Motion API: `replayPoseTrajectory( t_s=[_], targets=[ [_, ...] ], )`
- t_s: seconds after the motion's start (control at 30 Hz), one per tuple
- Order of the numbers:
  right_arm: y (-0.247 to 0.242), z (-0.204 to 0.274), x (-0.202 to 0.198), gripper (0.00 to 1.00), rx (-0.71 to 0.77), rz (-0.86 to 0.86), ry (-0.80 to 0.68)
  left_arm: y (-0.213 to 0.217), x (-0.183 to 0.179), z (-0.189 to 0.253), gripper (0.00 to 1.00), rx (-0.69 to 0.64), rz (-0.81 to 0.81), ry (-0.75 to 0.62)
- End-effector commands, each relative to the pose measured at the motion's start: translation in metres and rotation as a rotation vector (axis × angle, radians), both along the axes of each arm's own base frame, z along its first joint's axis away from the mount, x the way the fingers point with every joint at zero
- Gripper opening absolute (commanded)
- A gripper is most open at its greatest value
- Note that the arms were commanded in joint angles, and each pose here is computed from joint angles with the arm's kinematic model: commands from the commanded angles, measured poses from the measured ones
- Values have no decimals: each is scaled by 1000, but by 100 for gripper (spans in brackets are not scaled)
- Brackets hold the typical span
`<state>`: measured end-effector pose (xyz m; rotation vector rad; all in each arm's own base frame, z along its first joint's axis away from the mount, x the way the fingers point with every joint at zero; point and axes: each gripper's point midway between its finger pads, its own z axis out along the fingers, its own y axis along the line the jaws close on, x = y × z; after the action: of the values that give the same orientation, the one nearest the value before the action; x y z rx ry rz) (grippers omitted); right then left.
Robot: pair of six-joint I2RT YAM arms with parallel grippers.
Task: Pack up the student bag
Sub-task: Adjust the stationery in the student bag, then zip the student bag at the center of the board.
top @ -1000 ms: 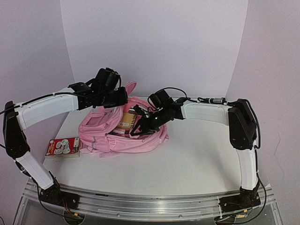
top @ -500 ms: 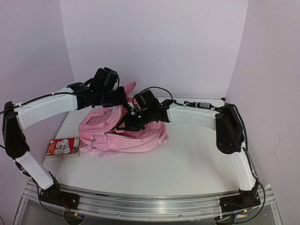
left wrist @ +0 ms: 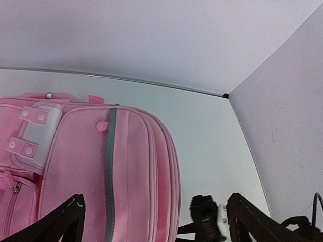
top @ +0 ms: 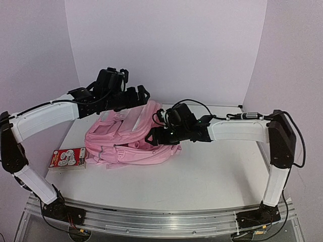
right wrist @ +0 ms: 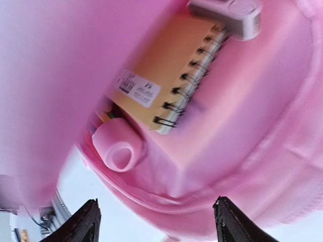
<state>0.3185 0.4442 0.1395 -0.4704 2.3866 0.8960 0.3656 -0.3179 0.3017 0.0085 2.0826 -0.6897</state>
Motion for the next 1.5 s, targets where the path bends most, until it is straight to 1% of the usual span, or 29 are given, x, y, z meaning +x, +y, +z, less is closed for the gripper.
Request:
replayPoseTrajectory(
  t_s=[0.0,0.07,0.1,0.17,0.2,0.27,0.33,0.37,0.4,0.43,0.5,0.6,0.63,0.7,0.73,0.8,0.87,1.0,1.07,1.17,1.23,1.37,1.47],
  targets=[
    [-33,45,9,75,17,-100,-148,17,-15,42,100,-49,-4,-78],
    [-47,51,4,75,7,-122,-162,38,-19,38,100,-15,71,-58],
    [-56,46,0,75,-19,-127,-162,50,-22,32,100,11,110,-43],
    [-74,48,-8,75,-55,-147,-169,81,-30,20,100,50,228,9],
    [-78,49,-11,75,-62,-147,-169,94,-34,13,100,64,280,36],
    [-72,60,-24,73,-68,-99,-182,119,-43,-3,100,101,364,88],
    [-49,67,-43,71,-93,-6,-211,144,-45,-23,100,124,428,157],
    [-31,71,-59,71,-99,66,-233,157,-45,-39,100,137,447,211],
    [-14,68,-72,69,-93,126,-224,173,-39,-55,100,133,458,260],
    [2,64,-83,68,-88,175,-215,184,-34,-69,99,113,454,303],
    [29,54,-96,67,-89,232,-204,188,-23,-88,99,40,397,341],
    [80,51,-106,65,-60,301,-189,209,-8,-116,99,16,425,392],
    [96,47,-106,65,-61,304,-183,216,-3,-126,99,13,445,419],
    [118,26,-99,64,-97,279,-175,238,8,-144,95,-42,475,480],
    [128,26,-89,63,-102,240,-194,251,15,-150,93,-87,489,495],
    [140,9,-76,63,-126,191,-203,253,25,-157,90,-159,450,498],
    [149,2,-62,63,-134,131,-230,259,28,-164,88,-187,444,504],
    [160,-11,-37,62,-177,42,-316,280,28,-180,88,-136,499,528],
    [159,-15,-26,62,-192,-13,-343,286,26,-192,87,-152,499,541],
    [154,-24,-13,62,-228,-85,-383,283,29,-205,80,-187,461,542],
    [153,-31,-6,62,-244,-122,-408,272,31,-208,74,-224,404,545],
    [152,-36,7,60,-238,-202,-451,259,33,-204,44,-279,327,514],
    [149,-31,18,55,-214,-287,-490,255,29,-201,22,-298,303,499]
  ],
)
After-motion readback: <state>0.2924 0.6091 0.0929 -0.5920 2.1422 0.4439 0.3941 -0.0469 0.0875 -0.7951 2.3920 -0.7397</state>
